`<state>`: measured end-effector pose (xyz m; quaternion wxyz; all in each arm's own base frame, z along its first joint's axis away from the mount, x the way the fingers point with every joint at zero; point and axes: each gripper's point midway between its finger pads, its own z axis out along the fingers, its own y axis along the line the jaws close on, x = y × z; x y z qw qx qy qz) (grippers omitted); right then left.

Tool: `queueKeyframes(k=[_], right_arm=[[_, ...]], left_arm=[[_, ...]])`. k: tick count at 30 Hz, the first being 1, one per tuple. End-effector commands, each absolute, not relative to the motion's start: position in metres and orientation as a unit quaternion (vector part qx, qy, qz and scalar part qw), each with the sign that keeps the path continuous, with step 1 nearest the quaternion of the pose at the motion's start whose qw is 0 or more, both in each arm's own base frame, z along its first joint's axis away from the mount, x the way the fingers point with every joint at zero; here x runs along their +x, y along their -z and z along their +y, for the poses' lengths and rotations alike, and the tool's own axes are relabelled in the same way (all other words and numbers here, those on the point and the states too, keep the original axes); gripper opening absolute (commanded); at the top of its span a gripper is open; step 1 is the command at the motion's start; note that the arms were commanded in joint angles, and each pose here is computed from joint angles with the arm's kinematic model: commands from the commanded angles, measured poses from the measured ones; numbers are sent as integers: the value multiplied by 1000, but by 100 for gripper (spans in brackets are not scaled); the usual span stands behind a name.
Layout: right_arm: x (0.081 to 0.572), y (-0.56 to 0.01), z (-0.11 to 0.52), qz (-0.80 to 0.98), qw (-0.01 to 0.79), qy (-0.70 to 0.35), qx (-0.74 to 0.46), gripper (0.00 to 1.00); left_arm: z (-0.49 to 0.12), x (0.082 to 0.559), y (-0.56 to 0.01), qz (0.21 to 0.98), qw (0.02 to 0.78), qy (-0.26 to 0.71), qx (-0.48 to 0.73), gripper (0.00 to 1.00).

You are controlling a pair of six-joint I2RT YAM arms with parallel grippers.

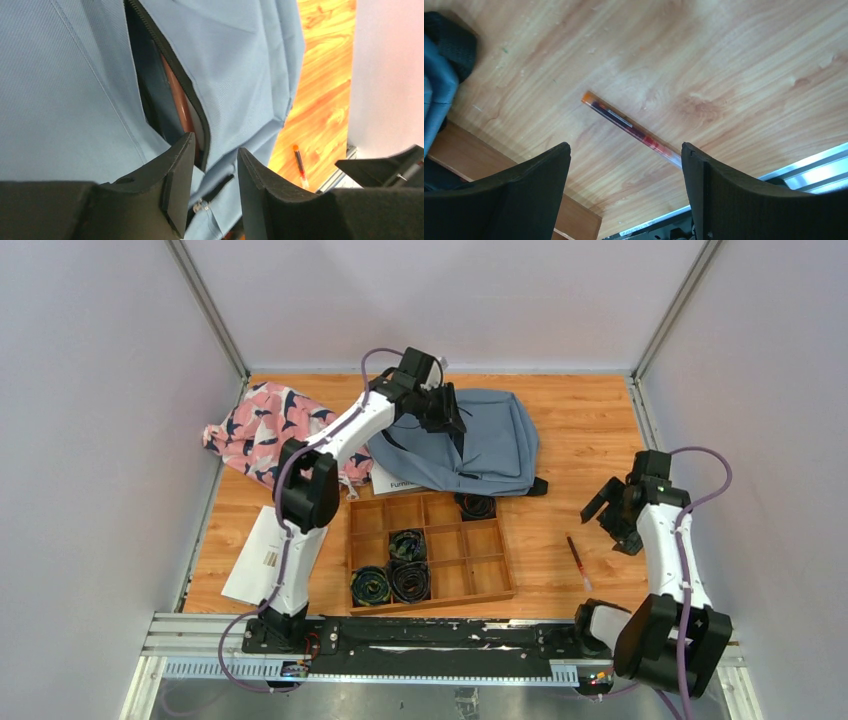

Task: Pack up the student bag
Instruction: Place the stationery in the student bag, then pick up the stationery from the center of the board.

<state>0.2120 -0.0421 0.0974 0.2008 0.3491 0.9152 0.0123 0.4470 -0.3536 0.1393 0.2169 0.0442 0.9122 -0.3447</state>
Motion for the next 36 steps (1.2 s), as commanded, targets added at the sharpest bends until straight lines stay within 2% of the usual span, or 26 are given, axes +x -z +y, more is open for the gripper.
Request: queueKeyframes(k=[1,10,13,19,25,30,36], right_arm=[[191,-85,-35,909,158,-36,383,83],[200,-57,-5,923,99,-125,349,80],[198,-41,-3,933,59,-132,328,79],[194,-25,-4,939,43,-118,321,79],[197,-12,2,943,32,-126,306,79],[206,-8,33,943,34,-200,263,79],[211,-9,56,956,34,-190,220,79]], left_arm=[[-349,439,-193,889,272,362,69,42],[-335,389,-251,841,323,418,116,45],[-328,372,-259,840,319,417,137,46],[-320,350,-268,827,331,435,132,47],[-322,346,-260,829,323,437,134,47],[-320,350,-255,831,330,431,122,47],[-319,356,-258,825,348,431,111,47]])
